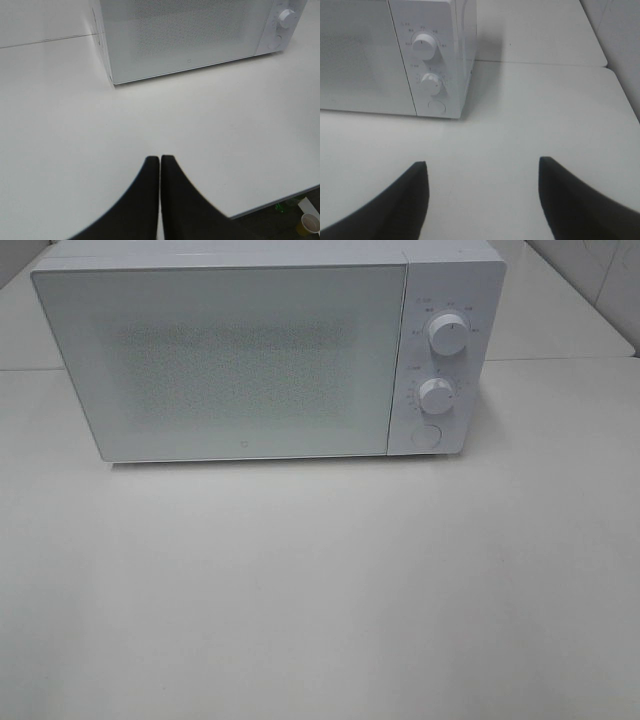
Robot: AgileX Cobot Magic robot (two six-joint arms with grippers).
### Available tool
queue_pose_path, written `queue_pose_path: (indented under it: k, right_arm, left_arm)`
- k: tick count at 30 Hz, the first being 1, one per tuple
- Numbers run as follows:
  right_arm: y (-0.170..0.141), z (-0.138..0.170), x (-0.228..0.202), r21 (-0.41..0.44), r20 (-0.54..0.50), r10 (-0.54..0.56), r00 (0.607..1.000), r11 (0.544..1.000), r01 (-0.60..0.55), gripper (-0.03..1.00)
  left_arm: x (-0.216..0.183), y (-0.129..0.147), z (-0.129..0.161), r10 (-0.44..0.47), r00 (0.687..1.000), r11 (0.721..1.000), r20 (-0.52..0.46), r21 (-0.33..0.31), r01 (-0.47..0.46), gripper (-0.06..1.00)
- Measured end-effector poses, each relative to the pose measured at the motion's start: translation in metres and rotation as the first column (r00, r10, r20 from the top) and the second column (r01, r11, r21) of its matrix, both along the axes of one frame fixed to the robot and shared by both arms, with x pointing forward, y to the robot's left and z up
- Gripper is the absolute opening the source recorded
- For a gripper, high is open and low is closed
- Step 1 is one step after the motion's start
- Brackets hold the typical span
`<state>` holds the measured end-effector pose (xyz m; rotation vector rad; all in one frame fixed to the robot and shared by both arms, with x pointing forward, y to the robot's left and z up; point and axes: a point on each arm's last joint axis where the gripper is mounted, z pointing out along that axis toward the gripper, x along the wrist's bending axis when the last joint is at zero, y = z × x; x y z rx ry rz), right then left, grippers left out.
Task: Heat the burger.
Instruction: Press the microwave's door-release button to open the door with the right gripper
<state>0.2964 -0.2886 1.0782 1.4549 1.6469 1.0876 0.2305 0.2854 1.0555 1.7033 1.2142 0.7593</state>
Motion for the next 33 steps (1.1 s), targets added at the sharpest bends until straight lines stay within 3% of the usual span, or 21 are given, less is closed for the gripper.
queue_pose_path:
  k: [11,23,31,33]
  right_arm:
    - [0.007,0.004,0.048,0.008,0.049,-0.004,0.999,1.0,0.004,0.51]
    - [0.016,-0.007,0.108,-0.016,0.098,0.004,0.995,1.0,-0.002,0.27]
    - [0.02,-0.014,0.138,-0.006,0.172,-0.001,0.985,1.0,0.002,0.15]
    - [0.022,-0.017,0.148,-0.002,0.196,-0.003,0.981,1.0,0.003,0.07]
  left_arm:
    - [0.0,0.0,0.0,0.0,1.0,1.0,0.0,0.0,0.0,0.0]
    - [0.0,0.0,0.0,-0.001,1.0,1.0,0.001,0.002,0.001,0.0]
    - [0.0,0.0,0.0,-0.001,1.0,1.0,0.001,0.002,0.001,0.0]
    - [0.0,0.0,0.0,-0.001,1.0,1.0,0.001,0.002,0.001,0.0]
